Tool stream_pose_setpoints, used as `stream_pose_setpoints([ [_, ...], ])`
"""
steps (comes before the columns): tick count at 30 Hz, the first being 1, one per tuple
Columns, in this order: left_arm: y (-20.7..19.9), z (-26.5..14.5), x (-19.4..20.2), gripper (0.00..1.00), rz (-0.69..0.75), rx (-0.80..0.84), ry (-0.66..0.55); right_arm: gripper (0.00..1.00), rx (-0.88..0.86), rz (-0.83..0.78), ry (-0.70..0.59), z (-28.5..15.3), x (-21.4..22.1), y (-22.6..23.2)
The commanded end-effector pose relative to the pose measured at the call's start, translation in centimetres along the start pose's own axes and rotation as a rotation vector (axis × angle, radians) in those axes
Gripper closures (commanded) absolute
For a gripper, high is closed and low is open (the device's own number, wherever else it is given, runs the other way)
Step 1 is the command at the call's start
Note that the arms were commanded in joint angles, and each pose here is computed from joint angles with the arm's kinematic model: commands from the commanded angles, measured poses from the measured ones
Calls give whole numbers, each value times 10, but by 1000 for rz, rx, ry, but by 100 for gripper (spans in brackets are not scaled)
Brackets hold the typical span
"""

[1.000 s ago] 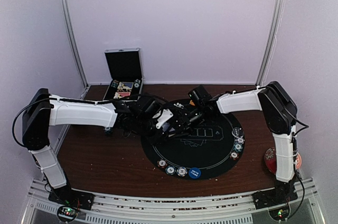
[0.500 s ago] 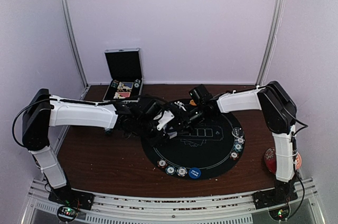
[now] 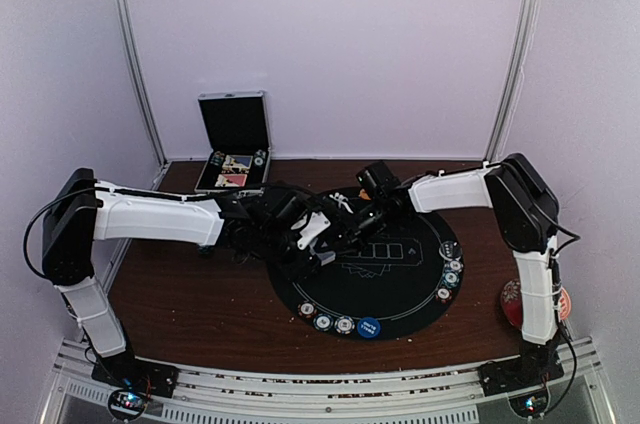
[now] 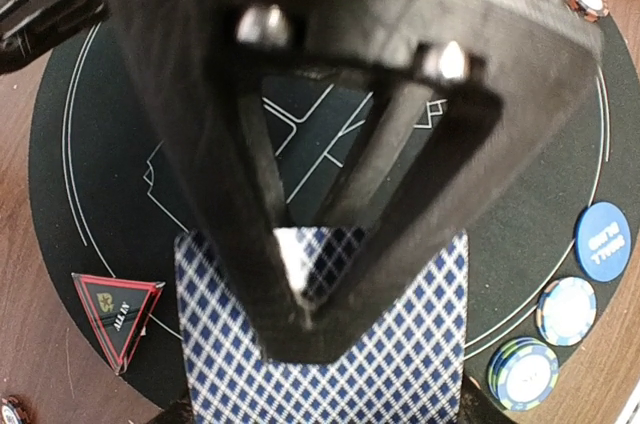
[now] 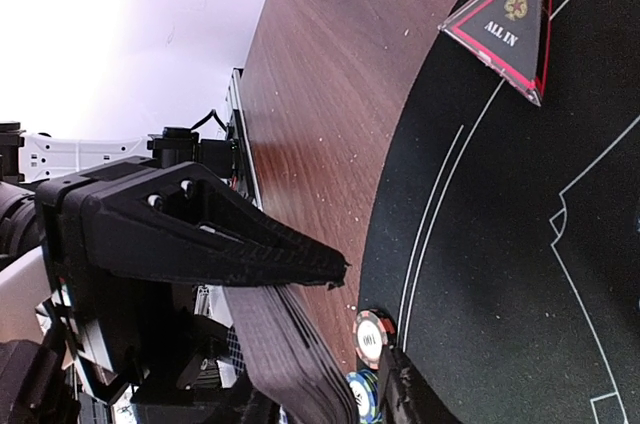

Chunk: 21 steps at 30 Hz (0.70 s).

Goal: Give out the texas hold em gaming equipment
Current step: Pick up the poker card from the face-down deck piles.

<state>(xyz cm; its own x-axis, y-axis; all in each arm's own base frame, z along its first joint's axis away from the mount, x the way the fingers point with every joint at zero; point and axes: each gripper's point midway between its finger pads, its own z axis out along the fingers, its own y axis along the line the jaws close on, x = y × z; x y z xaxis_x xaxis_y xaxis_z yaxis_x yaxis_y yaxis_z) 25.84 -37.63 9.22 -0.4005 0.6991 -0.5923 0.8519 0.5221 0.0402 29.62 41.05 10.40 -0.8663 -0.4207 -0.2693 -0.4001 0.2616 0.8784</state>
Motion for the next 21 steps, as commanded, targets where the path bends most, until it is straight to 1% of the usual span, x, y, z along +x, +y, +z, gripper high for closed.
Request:
stream_pose_setpoints([
  [1,-2,-7,-19,41,9,4,-78,67,102,10,-36,-15,-7,-35],
  [4,-2,-7,-19,41,7,4,-76,69,112,3,-49,-21,-10,-37],
  [10,-1,-6,-17,41,5,-4,-71,72,112,-9,-36,-23,-10,-34],
  [21,3,1,-12,40,-4,-28,-50,89,7,-40,13,-29,-6,-1],
])
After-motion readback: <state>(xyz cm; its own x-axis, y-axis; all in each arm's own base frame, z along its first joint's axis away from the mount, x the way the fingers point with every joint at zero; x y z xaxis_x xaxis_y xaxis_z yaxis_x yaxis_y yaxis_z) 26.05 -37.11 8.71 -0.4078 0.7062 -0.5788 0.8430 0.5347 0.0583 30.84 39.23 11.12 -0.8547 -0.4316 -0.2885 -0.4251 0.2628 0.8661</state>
